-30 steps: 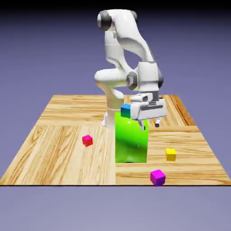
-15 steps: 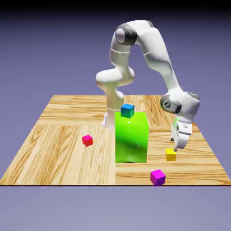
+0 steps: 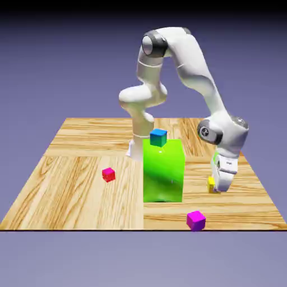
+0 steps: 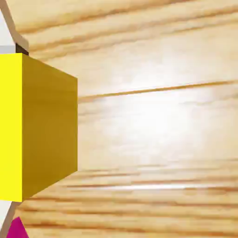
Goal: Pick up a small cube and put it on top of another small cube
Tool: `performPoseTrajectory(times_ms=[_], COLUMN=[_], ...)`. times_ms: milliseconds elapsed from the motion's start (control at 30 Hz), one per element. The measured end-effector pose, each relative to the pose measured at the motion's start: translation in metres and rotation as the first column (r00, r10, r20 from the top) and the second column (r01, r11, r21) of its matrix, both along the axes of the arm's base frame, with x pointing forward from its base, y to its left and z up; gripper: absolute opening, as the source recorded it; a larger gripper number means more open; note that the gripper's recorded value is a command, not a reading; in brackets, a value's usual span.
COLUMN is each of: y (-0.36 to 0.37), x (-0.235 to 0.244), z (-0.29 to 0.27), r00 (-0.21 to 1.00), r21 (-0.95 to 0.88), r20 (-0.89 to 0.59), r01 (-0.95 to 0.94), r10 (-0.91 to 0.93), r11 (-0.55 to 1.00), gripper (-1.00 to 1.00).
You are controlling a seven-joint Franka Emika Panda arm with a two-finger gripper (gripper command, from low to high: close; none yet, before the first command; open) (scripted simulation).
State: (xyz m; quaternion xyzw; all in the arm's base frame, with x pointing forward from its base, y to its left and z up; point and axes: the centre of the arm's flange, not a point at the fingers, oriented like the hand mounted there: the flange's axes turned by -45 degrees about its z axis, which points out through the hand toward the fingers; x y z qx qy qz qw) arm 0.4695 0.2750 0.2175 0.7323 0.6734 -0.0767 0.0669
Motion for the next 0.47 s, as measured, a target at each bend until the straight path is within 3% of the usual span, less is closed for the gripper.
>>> performPoseTrajectory(times_ms=[167,267,300,367,467], y=[-0.047,-0.055,-0.057,-0.057,-0.049], x=[0.065,0.065,0.064,0.064,0.065], z=[0.024,-0.034,-0.045,-0.045,0.012], r00=[1.0,1.0,1.0,1.0,1.0], r21=[-0.002,-0.002,-0.002,-0.002,-0.003], r20=[0.004,0.004,0.004,0.005,0.005], r01=[-0.002,-0.002,-0.002,-0.002,-0.002], r10=[0.002,0.002,0.002,0.002,0.002], r11=[1.0,1.0,1.0,1.0,1.0], gripper=[-1.0,-1.0,1.0,1.0,1.0])
